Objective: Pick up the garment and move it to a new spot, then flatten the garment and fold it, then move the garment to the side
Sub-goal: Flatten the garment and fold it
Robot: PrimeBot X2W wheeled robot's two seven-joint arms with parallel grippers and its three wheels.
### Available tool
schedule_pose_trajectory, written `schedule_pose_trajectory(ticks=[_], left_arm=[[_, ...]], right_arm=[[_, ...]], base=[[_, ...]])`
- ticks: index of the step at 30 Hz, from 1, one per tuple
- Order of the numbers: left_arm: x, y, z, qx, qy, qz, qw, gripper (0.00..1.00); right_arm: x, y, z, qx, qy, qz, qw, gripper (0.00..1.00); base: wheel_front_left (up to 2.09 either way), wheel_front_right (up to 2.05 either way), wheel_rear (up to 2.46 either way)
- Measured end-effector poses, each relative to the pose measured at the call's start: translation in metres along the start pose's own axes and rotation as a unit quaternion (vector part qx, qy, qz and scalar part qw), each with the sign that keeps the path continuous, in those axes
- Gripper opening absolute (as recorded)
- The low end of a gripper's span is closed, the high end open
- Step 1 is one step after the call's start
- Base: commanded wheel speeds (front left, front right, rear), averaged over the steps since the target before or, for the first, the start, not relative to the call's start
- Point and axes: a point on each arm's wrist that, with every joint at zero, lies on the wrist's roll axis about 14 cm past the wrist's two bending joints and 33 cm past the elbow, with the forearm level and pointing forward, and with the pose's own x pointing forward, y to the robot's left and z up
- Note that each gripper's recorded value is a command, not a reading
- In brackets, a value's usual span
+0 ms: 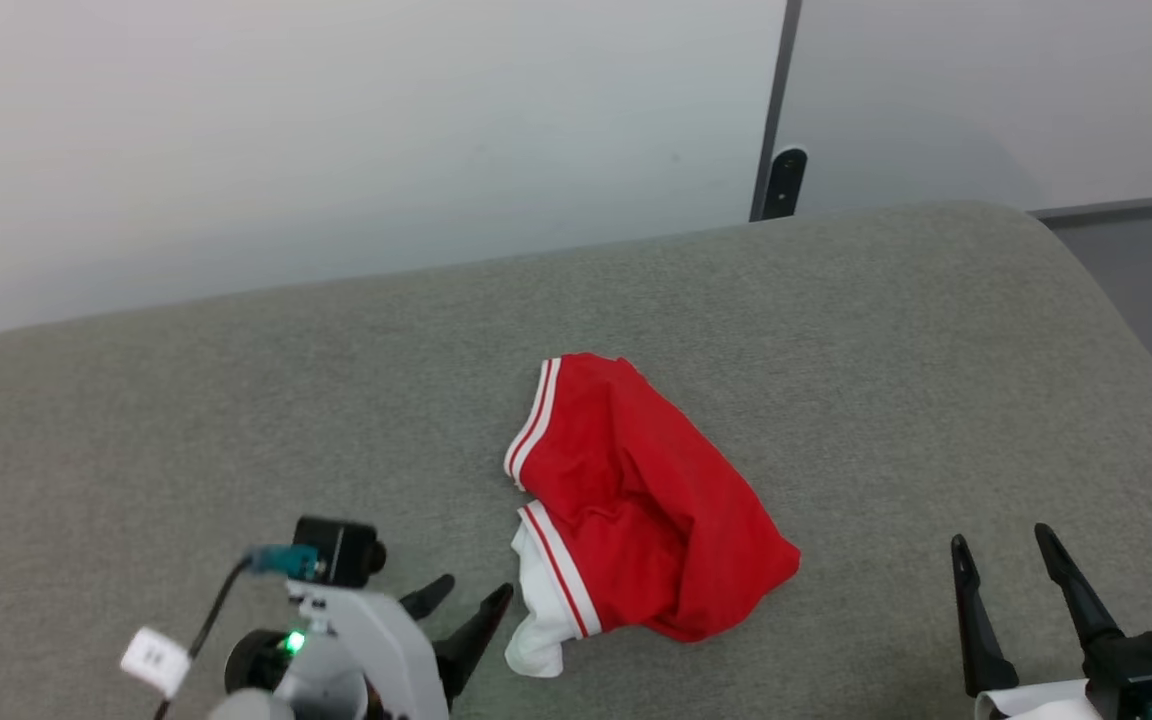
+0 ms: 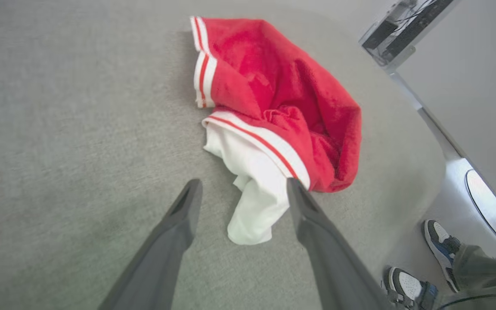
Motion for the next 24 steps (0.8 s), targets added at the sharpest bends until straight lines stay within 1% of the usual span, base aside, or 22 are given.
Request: schedule_pose_trajectory(ticks=[3, 7, 10, 14, 17, 21, 24], left_arm=[[0.008, -0.001, -0.003, -0.008, 0.051, -0.004, 0.999, 1.0], [0.017, 0.002, -0.011, -0.016, 0.122, 0.002, 0.992, 1.0], [0.022, 0.004, -0.019, -0.014, 0.17, 0.009, 0.985, 1.0], [0.026, 0.003, -0.032, -0.027, 0.225, 0.013, 0.974, 1.0], [0.028, 0.009, -0.038, -0.026, 0.258, 0.027, 0.965, 1.0], [0.029, 0.002, -0.049, -0.032, 0.302, 0.02, 0.953, 1.0], [0.03, 0.0, -0.05, -0.037, 0.314, 0.016, 0.949, 1.0]], right_arm=[[0.0, 0.0, -0.002, 0.003, 0.004, -0.001, 1.0, 1.0], [0.0, -0.001, -0.004, 0.008, 0.007, -0.005, 1.0, 1.0], [0.0, -0.003, -0.005, 0.01, 0.01, -0.009, 1.0, 1.0], [-0.004, -0.007, -0.01, 0.012, 0.02, -0.017, 1.0, 1.0], [-0.005, -0.01, -0.011, 0.013, 0.022, -0.023, 0.999, 1.0], [-0.008, -0.014, -0.014, 0.014, 0.028, -0.03, 0.999, 1.0], [-0.008, -0.015, -0.016, 0.015, 0.031, -0.033, 0.999, 1.0]], base=[[0.0, 0.0, 0.0], [0.0, 0.0, 0.0], [0.0, 0.0, 0.0], [0.0, 0.0, 0.0], [0.0, 0.0, 0.0], [0.0, 0.0, 0.0], [0.0, 0.0, 0.0]])
